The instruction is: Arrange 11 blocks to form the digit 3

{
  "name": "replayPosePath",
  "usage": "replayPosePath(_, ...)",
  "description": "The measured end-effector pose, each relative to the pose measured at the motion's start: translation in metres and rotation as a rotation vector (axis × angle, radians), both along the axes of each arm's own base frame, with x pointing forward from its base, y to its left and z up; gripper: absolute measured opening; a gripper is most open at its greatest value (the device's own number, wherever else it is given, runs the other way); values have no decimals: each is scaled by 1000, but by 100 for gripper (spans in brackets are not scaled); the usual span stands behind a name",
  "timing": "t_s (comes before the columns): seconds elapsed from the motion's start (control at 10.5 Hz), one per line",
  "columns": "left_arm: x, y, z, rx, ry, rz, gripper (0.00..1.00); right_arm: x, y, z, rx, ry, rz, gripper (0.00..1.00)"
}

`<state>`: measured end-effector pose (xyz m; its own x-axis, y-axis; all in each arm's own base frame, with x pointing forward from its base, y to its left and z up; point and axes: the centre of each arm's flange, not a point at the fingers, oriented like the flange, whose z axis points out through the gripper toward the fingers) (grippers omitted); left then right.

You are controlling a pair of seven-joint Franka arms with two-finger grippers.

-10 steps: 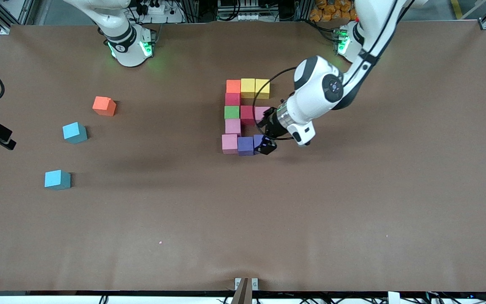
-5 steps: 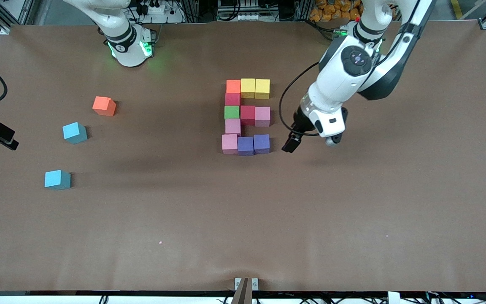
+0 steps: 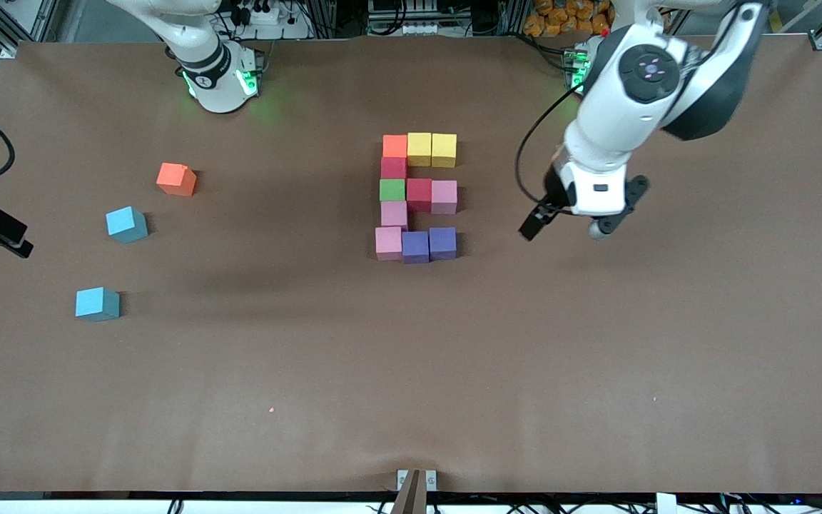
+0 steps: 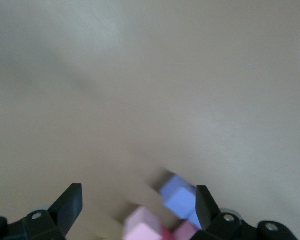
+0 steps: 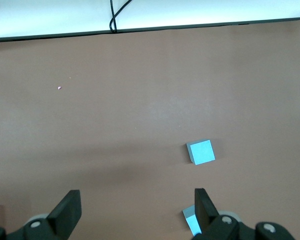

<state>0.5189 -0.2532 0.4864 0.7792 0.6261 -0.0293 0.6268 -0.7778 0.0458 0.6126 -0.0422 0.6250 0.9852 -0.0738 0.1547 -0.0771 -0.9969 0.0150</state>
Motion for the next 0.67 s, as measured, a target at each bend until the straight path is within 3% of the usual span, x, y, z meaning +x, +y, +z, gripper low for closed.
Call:
replayPosePath(0.1, 6, 29, 23, 21, 31, -113, 100, 0, 0, 0, 0, 0, 0, 100)
replayPosePath(0.29, 11, 71, 63, 27, 17, -256, 100, 0, 1, 0, 0, -1, 1, 100)
replayPosePath(0.67, 5, 136, 118, 30, 22, -353, 100, 0, 0, 0, 0, -1, 0, 100)
